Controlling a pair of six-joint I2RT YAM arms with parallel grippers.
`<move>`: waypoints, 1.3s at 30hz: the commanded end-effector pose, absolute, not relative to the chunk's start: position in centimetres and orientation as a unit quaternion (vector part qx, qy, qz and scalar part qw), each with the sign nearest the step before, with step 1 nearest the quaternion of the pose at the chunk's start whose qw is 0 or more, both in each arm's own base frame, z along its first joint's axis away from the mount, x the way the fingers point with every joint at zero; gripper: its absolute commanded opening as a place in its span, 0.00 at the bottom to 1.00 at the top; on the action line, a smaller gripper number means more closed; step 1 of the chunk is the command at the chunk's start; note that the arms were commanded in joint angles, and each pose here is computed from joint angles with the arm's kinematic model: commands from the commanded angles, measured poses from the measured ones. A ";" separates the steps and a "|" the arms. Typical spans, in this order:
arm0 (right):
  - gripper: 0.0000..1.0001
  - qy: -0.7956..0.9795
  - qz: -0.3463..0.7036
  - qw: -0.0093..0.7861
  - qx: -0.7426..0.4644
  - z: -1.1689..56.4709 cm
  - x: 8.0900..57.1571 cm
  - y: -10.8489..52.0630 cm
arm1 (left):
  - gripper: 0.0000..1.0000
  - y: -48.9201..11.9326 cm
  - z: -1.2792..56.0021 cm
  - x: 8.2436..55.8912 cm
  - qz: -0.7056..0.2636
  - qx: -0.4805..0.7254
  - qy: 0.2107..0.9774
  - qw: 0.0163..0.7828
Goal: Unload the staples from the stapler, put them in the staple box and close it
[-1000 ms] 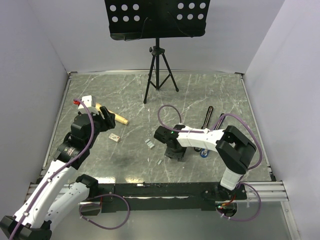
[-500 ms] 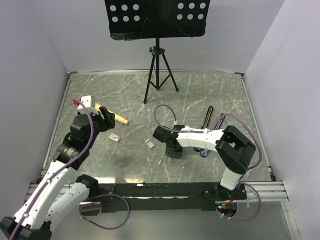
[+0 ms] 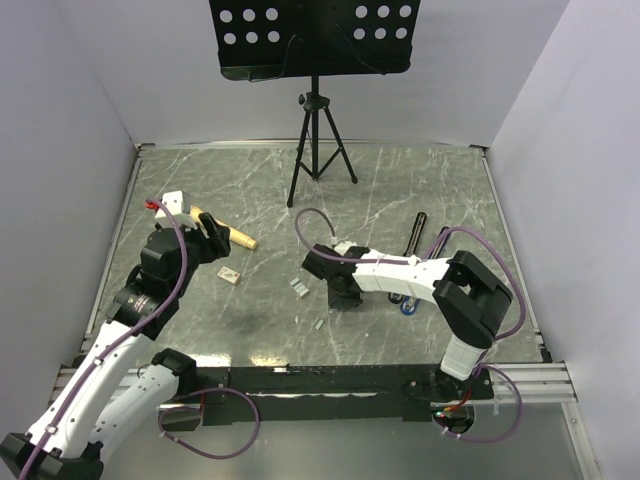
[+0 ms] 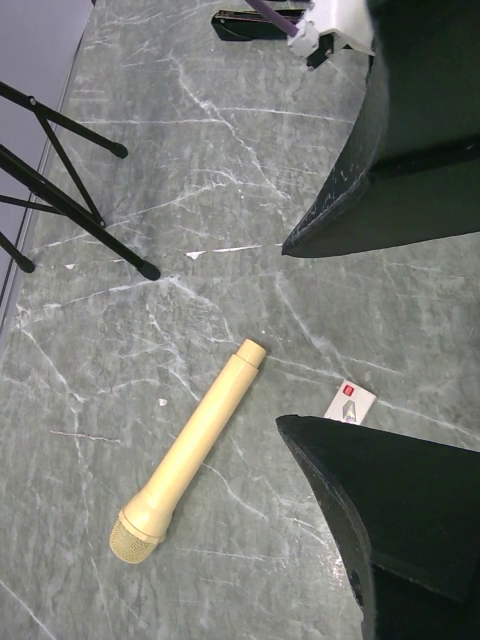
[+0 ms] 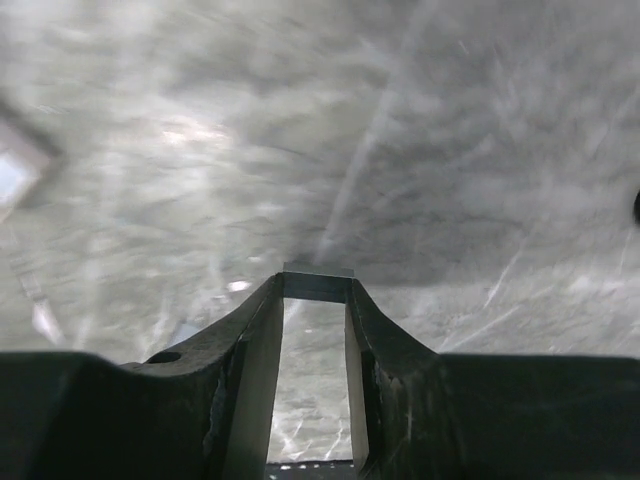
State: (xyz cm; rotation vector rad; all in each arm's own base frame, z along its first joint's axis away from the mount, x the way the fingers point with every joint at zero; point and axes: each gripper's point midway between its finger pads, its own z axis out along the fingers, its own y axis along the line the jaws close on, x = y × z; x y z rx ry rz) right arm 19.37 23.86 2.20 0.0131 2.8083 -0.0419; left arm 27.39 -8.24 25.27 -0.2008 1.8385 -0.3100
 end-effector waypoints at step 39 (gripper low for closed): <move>0.36 0.899 0.131 0.246 -0.338 6.5 27.1 36.9 | 0.74 -5.3 31.2 24.7 -0.152 -0.127 0.688 0.698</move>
